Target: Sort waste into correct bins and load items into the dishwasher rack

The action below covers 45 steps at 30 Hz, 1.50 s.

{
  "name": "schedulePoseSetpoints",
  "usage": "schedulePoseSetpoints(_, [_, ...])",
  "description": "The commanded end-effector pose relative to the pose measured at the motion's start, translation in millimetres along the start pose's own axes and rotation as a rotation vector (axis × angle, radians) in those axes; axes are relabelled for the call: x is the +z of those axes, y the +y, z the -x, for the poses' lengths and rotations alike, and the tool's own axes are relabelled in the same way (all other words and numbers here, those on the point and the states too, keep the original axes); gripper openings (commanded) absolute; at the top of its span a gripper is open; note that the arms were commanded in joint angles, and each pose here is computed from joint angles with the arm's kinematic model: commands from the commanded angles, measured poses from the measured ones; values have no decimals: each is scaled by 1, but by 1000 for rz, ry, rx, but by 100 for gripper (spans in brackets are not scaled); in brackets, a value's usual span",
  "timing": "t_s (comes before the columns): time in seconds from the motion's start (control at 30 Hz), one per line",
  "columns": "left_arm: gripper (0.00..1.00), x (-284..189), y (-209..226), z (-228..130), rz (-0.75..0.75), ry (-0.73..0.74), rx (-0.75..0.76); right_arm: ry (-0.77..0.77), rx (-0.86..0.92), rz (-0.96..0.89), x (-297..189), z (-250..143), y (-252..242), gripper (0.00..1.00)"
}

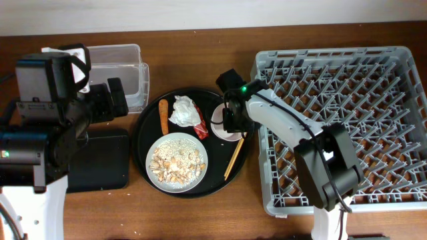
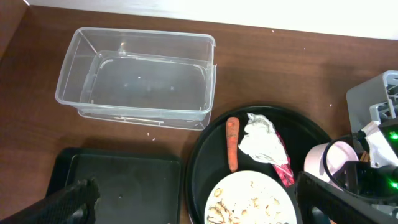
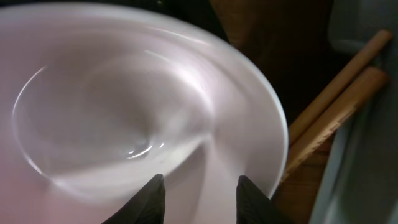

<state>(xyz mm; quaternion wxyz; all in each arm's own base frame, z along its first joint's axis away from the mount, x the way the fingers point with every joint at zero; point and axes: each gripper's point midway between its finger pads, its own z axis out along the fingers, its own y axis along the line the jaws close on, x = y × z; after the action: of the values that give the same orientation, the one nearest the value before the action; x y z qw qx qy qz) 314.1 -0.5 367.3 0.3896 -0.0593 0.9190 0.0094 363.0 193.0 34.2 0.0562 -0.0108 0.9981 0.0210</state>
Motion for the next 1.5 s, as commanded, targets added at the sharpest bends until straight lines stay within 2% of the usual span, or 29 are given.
schedulePoseSetpoints(0.0, [99, 1, 3, 0, 16, 2, -13, -96, -5, 28, -38, 18, -5, 38])
schedulePoseSetpoints(0.07, [99, 1, 3, 0, 16, 2, -13, -85, -10, 41, -37, 17, -6, 46])
schedulePoseSetpoints(0.1, [99, 1, 3, 0, 16, 2, -14, -88, -71, 79, -38, 18, 1, 50])
schedulePoseSetpoints(0.13, [99, 1, 3, 0, 16, 2, -13, -94, -120, 109, -40, 19, 7, 52])
schedulePoseSetpoints(0.23, [99, 1, 3, 0, 16, 2, -13, -86, -86, 98, -37, 20, 2, 52])
schedulePoseSetpoints(0.3, [99, 1, 3, 0, 16, 2, -13, -57, -71, 75, -23, 17, 0, 40])
schedulePoseSetpoints(0.37, [99, 1, 3, 0, 16, 2, -13, -25, -39, 47, -7, 12, -5, 32])
schedulePoseSetpoints(0.4, [99, 1, 3, 0, 16, 2, -13, -5, -34, 52, 0, 10, -3, 19])
schedulePoseSetpoints(0.47, [99, 1, 3, 0, 16, 2, -13, -45, -35, 70, -3, 20, 1, 10])
schedulePoseSetpoints(0.57, [99, 1, 3, 0, 16, 2, -13, -101, -39, 97, -23, 33, 8, 4])
schedulePoseSetpoints(0.67, [99, 1, 3, 0, 16, 2, -13, -158, -43, 119, -45, 46, 13, 4])
schedulePoseSetpoints(0.77, [99, 1, 3, 0, 16, 2, -14, -148, -42, 97, -53, 41, 8, 4])
schedulePoseSetpoints(0.87, [99, 1, 3, 0, 16, 2, -13, -299, 6, 9, -111, 61, -24, 4])
schedulePoseSetpoints(0.97, [99, 1, 3, 0, 16, 2, -13, -505, 117, -183, -191, 71, -90, 4])
schedulePoseSetpoints(1.03, [99, 1, 3, 0, 16, 2, -13, -590, 208, -423, -233, 60, -151, 4])
schedulePoseSetpoints(1.07, [99, 1, 3, 0, 16, 2, -13, -583, 262, -607, -251, 45, -194, 4])
schedulePoseSetpoints(1.1, [99, 1, 3, 0, 16, 2, -13, -550, 293, -728, -256, 35, -223, 4])
schedulePoseSetpoints(1.2, [99, 1, 3, 0, 16, 2, -13, -477, 329, -969, -257, 22, -271, 4])
schedulePoseSetpoints(1.33, [99, 1, 3, 0, 16, 2, -13, -437, 298, -1050, -237, 36, -277, 4])
schedulePoseSetpoints(1.4, [99, 1, 3, 0, 16, 2, -13, -422, 276, -1173, -232, 44, -285, 4])
schedulePoseSetpoints(1.47, [99, 1, 3, 0, 16, 2, -14, -371, 234, -1199, -205, 53, -284, 4])
